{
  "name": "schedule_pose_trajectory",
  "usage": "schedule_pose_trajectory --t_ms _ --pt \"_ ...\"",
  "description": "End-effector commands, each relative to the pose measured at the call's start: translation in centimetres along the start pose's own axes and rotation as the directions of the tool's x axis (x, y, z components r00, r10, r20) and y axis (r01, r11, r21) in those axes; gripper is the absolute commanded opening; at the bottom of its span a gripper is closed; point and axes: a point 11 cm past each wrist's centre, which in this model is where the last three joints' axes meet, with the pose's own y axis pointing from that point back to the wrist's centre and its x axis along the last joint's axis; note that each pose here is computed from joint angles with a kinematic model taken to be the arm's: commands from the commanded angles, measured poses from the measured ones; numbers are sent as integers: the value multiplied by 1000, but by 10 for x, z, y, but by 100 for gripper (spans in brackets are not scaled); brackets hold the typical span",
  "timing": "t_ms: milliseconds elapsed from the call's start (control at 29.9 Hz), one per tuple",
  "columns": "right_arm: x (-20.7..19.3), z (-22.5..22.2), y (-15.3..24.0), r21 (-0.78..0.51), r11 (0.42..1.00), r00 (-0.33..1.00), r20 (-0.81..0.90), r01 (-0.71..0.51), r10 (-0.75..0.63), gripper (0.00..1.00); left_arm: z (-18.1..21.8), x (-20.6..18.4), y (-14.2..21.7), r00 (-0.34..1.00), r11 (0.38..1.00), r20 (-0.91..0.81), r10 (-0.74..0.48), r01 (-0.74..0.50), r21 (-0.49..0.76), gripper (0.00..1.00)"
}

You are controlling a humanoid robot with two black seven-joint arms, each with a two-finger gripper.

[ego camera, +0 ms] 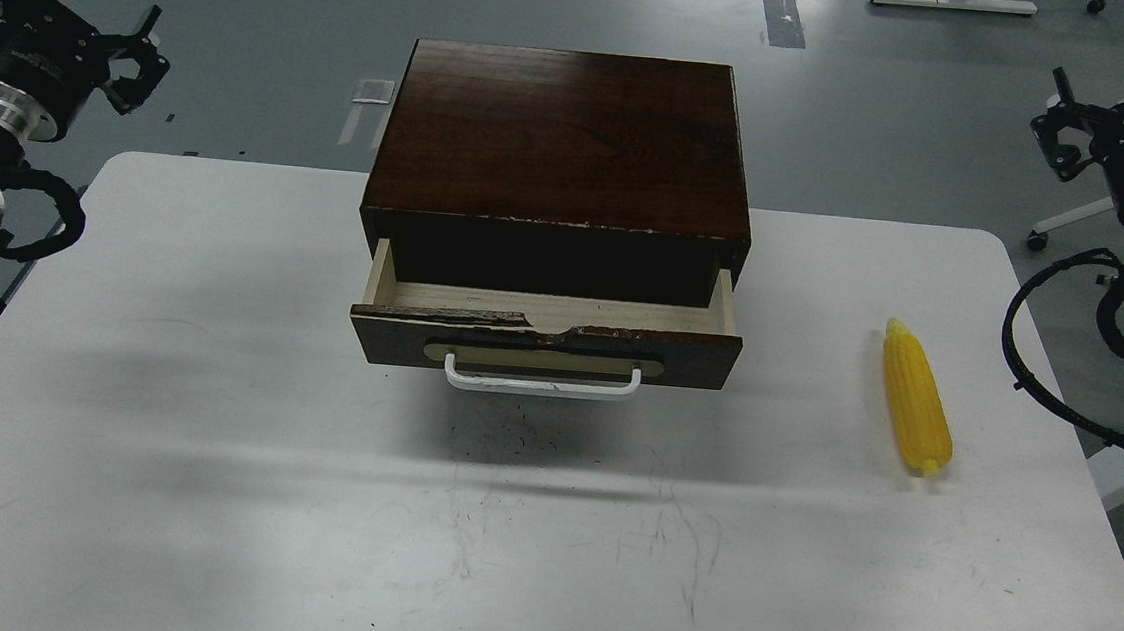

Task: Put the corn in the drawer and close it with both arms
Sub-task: 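Move the right gripper toward the yellow corn cob beside the drawer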

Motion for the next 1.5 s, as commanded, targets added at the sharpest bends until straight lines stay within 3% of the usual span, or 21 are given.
schedule_pose_trajectory --t_ms 0,301,568,702,869,1003,1203,1303,1470 --pt "1 1 1 0 1000 1000 2 -3 3 100 -5 -2 -1 1000 1000 -3 -5 5 14 98" --pt "-3 -1 -1 -31 999 999 -41 13 -14 100 -14 -6 -3 1000 1000 -15 -11 12 23 98" --pt "-54 -76 -28 -117 988 892 -429 102 -143 100 -10 -20 -11 997 998 60 -51 48 43 98" --pt "-88 -100 -40 -231 967 695 -679 103 -236 100 -14 -27 -15 996 997 53 -69 66 49 98" --pt "-82 -98 -34 -360 933 480 -817 6 -318 100 -17 -29 -15 996 996 51 -75 72 59 98" --pt "-81 -83 -22 -504 860 211 -852 -86 -478 100 -11 -26 -14 996 996 60 -70 66 53 98" --pt "-71 -32 9 -685 686 -170 -666 -246 -726 100 -4 -25 -14 995 997 69 -66 64 42 98" --pt "-43 -5 29 -706 614 -266 -553 -352 -789 100 2 -23 -13 995 998 75 -63 61 33 98" --pt "-15 29 55 -744 541 -240 -485 -392 -841 100 12 -17 -11 994 999 92 -51 50 22 98"
